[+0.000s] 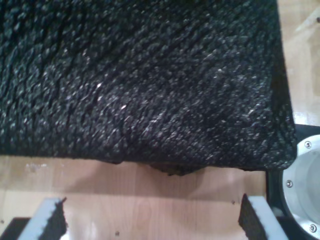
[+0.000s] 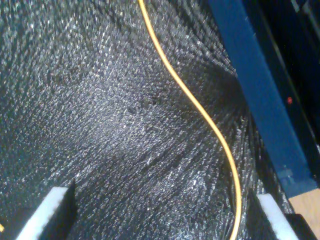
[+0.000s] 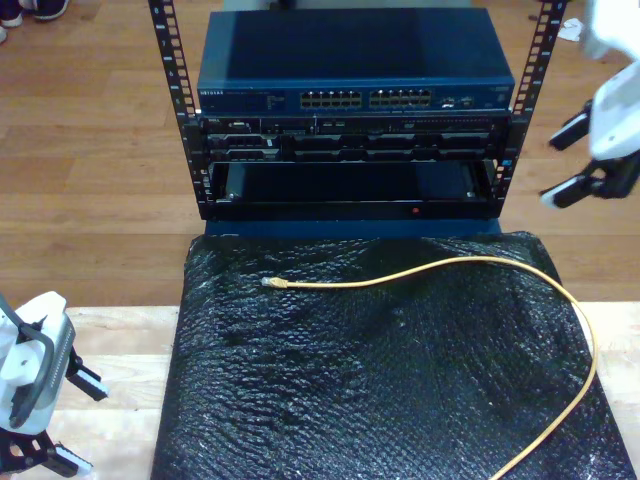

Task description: Grab the cable and plug it in

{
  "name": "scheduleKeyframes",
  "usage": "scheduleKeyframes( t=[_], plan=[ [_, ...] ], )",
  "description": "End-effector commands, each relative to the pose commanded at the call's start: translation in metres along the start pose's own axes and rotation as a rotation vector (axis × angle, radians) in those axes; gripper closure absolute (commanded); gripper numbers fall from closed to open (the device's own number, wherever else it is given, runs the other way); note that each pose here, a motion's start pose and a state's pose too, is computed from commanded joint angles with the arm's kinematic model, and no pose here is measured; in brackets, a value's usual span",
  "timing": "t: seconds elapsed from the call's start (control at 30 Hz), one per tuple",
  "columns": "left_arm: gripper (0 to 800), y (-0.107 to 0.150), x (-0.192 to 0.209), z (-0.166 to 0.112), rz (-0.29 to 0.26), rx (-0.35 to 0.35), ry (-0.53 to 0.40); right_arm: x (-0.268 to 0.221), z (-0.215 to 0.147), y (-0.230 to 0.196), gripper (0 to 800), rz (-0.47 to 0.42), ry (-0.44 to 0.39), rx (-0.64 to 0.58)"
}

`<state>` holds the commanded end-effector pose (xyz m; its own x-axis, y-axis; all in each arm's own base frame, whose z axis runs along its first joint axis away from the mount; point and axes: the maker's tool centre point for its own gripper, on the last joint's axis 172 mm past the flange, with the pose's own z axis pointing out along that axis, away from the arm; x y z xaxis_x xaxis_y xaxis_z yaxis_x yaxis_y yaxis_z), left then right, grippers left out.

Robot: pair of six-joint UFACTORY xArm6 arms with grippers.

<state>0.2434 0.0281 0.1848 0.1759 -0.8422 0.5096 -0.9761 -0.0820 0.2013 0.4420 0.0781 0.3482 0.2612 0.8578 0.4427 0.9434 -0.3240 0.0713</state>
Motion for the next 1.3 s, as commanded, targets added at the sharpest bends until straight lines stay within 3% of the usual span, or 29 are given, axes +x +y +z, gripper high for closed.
scheduleKeyframes(
  t=[0.33, 0.7, 0.8, 1.0, 1.3],
  plan=[
    [0, 0.001, -0.003, 0.008, -0.029, -0.027, 0.016, 0.031, 0.059, 0.006, 3, -0.045, -0.169, 0.056],
    [0, 0.001, -0.003, 0.010, -0.037, -0.033, 0.020, 0.100, 0.133, -0.004, 3, -0.120, -0.251, 0.067],
    [0, 0.002, -0.003, 0.011, -0.039, -0.037, 0.022, 0.109, 0.157, -0.008, 3, -0.142, -0.309, 0.055],
    [0, 0.002, -0.004, 0.013, -0.054, -0.046, 0.026, 0.116, 0.203, -0.011, 4, -0.135, -0.428, 0.021],
    [0, -0.001, -0.006, 0.013, -0.055, -0.035, 0.020, 0.131, 0.267, -0.038, 9, -0.109, -0.479, 0.056]
  ],
)
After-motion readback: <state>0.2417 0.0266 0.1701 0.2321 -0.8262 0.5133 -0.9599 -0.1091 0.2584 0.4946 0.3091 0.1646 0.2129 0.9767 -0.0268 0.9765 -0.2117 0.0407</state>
